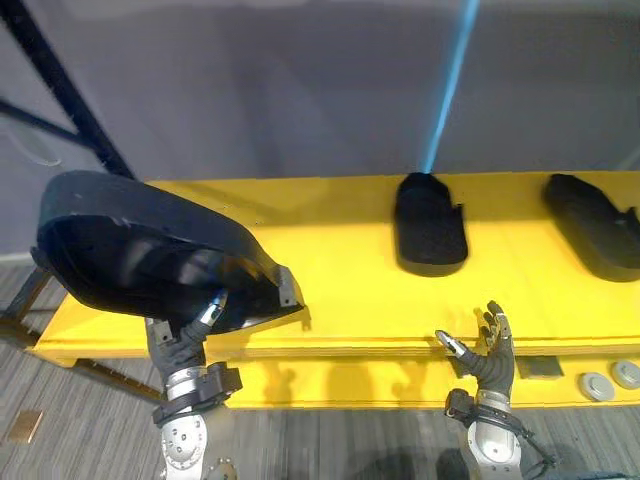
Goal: Walk over and take plastic housings, then place them on the shelf
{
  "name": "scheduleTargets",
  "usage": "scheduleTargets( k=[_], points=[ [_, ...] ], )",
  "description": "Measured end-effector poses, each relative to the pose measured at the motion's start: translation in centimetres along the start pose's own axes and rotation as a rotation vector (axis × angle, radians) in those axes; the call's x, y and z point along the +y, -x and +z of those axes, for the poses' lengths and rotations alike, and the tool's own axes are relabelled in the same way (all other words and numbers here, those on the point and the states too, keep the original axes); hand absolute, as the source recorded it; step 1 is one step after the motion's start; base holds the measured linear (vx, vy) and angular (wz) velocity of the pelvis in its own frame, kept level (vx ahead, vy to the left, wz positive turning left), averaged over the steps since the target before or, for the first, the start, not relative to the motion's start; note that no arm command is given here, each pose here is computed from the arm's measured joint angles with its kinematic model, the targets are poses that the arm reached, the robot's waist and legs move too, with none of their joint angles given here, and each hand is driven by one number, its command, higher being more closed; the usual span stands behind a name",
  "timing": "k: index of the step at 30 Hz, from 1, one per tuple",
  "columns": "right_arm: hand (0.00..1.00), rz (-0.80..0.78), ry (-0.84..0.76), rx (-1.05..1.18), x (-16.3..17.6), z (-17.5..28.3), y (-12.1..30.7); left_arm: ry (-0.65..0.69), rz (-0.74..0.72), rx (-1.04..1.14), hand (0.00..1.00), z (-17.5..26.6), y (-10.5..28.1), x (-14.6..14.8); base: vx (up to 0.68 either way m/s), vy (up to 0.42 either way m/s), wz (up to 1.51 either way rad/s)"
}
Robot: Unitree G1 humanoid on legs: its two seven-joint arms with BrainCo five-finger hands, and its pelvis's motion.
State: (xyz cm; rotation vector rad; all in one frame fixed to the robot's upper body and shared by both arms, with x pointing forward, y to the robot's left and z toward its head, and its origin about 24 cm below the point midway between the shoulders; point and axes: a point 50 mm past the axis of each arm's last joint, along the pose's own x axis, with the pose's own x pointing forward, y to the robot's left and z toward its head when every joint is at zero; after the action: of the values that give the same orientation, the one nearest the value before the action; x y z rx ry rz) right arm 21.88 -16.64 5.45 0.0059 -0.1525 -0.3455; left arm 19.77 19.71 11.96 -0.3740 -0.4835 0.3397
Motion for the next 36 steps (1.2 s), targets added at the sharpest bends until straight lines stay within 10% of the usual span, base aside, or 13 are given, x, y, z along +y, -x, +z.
scheduleTargets(
  k=[11,20,36],
  points=[
    [0.0,0.091,0.004,0.035,0.9,-0.9,0.9,-0.049,-0.289,0.05,1.0,-1.6,-1.5,-3.2,0.04,0.176,-0.08],
    [0.0,0.172,0.026,0.08,1.3,-1.6,2.2,0.139,-0.221,0.18,1.0,-3.7,-1.0,-3.4,0.13,-0.096,-0.16],
    [0.0,0.199,0.126,0.114,0.2,-2.6,3.1,-0.099,-0.066,0.267,1.0,-3.5,-2.4,4.4,0.04,0.198,-0.08]
  ],
)
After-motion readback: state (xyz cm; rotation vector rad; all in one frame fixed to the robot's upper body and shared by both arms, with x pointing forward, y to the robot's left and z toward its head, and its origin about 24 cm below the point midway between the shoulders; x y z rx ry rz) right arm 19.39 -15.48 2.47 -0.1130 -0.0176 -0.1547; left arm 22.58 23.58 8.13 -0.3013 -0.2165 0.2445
